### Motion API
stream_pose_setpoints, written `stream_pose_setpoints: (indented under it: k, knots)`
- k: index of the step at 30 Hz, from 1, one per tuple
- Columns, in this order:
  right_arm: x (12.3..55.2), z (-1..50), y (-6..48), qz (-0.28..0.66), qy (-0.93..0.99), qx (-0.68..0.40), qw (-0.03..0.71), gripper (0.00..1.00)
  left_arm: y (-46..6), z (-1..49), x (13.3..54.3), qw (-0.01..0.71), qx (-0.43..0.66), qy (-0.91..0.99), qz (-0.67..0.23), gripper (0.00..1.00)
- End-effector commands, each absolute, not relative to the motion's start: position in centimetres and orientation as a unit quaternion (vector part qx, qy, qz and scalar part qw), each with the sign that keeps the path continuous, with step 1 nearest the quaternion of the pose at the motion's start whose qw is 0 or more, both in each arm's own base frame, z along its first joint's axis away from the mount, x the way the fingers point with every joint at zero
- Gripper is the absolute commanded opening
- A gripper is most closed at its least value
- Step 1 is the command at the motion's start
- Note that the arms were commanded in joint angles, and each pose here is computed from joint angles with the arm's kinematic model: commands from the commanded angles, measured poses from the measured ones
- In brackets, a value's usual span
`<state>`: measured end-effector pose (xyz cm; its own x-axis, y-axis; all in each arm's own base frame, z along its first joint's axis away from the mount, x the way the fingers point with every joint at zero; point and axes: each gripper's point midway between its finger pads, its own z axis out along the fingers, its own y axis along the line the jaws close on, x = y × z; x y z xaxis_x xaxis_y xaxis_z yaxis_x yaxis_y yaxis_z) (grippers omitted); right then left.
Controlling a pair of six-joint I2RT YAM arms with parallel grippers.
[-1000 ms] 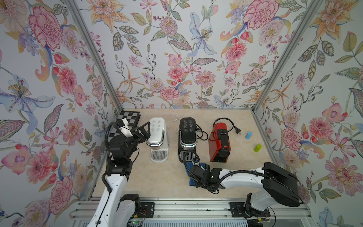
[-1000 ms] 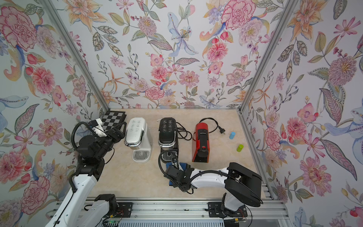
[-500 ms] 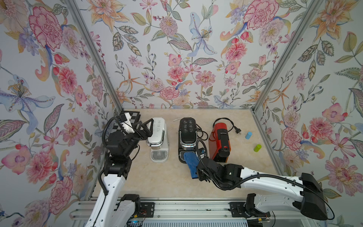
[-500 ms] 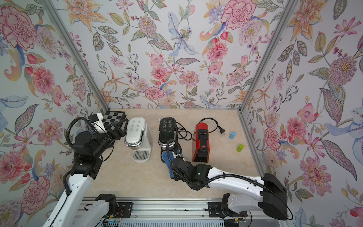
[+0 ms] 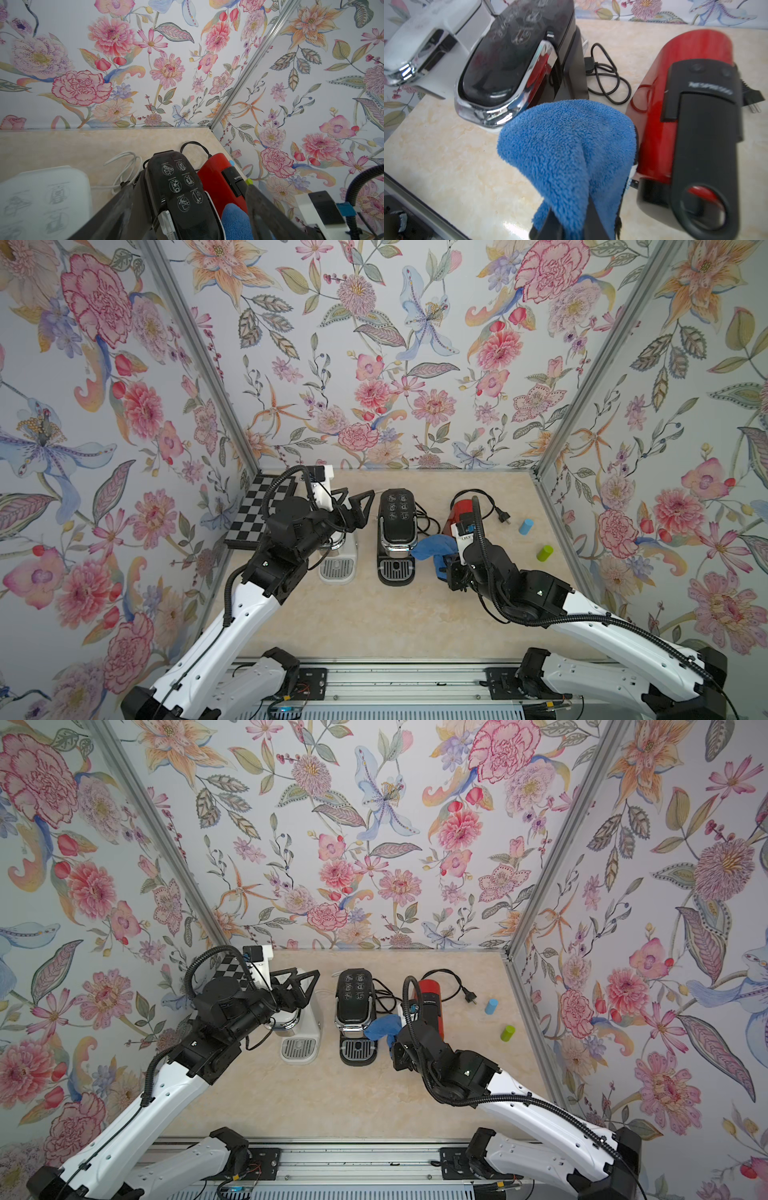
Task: Wipe the surface of a coffee machine
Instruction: Pick up the cleaning item at the center of the board, then wipe the dirt from the surface of the coffee machine.
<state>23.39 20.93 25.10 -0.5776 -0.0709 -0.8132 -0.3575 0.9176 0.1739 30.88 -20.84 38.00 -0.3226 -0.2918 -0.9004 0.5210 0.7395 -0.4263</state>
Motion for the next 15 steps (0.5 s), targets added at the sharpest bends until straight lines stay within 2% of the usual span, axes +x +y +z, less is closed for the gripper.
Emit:
stream_pose_setpoints:
  k: [1, 7, 15]
  knots:
    - [24.6, 29.1, 19.1, 0.152, 0.854, -0.119, 0.483, 0.0, -23.2, 38.4, 30.5, 0.58, 0.101, 0.735, -0.337, 0.85]
    - [26.5, 31.4, 15.7, 0.13, 0.846, -0.086, 0.51, 0.0, -28.5, 37.6, 29.3, 0.558, 0.139, 0.735, -0.359, 0.84]
    - [27.7, 29.3, 12.0, 0.133, 0.861, -0.045, 0.488, 0.0, -34.3, 35.6, 28.7, 0.526, 0.165, 0.738, -0.389, 0.84]
